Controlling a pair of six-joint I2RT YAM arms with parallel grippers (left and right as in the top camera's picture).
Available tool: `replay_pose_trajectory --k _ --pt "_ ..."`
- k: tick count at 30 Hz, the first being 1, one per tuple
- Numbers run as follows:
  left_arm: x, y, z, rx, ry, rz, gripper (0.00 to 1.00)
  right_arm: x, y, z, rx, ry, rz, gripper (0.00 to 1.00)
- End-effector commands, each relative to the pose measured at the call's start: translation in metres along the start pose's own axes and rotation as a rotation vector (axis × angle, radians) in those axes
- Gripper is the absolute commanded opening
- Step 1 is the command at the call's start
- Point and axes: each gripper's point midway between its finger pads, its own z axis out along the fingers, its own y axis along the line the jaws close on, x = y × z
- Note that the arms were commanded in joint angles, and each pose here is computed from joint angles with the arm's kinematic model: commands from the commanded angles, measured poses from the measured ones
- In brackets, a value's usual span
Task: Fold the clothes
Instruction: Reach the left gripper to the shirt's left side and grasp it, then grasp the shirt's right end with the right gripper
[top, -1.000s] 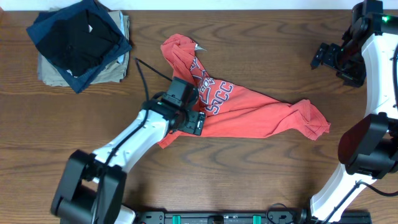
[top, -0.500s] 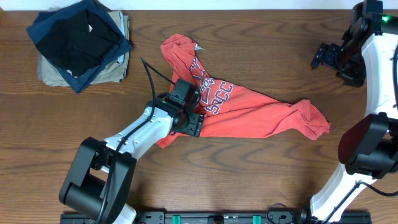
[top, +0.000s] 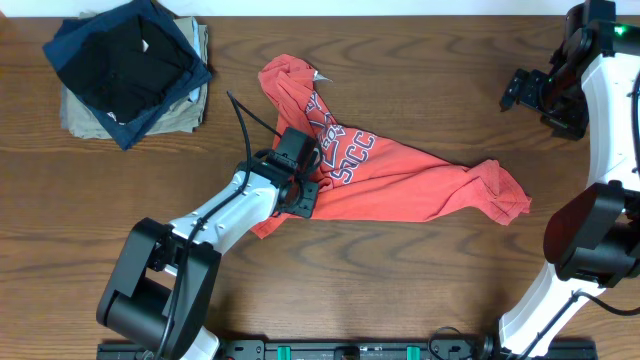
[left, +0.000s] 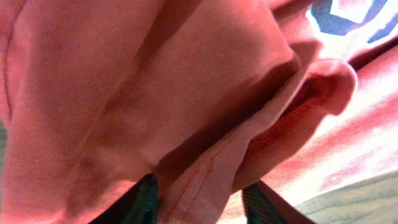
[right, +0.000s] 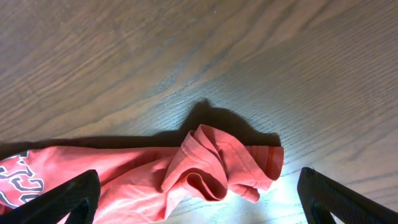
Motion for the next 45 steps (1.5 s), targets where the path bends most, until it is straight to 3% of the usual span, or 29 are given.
replay_pose_trajectory --k 1,5,8,12,19,29,32,39,45 --pt "-0.001 0.005 0.001 -0.031 0.001 -0.001 0.36 0.0 0.002 -0.004 -0.007 -0.008 0.015 0.99" --pt "-0.001 0.005 0.001 -0.031 0.001 -0.001 0.27 0.0 0.002 -0.004 -0.007 -0.009 0.015 0.99" --pt "-0.001 0.004 0.001 -0.031 0.0 -0.001 0.13 0.0 0.002 -0.004 -0.007 -0.008 0.015 0.99" --pt "-0.002 0.004 -0.001 -0.03 -0.005 -0.004 0.06 0.0 0.002 -0.004 -0.006 -0.008 0.015 0.99" --pt "-0.007 0.001 -0.032 -0.02 -0.058 -0.006 0.06 0.0 0.002 -0.004 -0.006 -0.008 0.015 0.99" --pt "-0.015 0.008 -0.118 -0.049 -0.261 -0.062 0.06 0.0 0.002 -0.004 -0.006 -0.008 0.015 0.99" --pt "-0.007 0.021 -0.146 -0.107 -0.319 -0.14 0.06 0.0 0.001 -0.004 -0.007 -0.009 0.015 0.99" --pt "0.023 0.042 -0.195 -0.194 -0.395 -0.172 0.06 0.004 0.012 -0.004 -0.067 0.015 0.028 0.99" --pt "0.058 0.081 -0.226 -0.364 -0.452 -0.379 0.06 0.022 0.035 -0.008 -0.196 0.103 0.025 0.99"
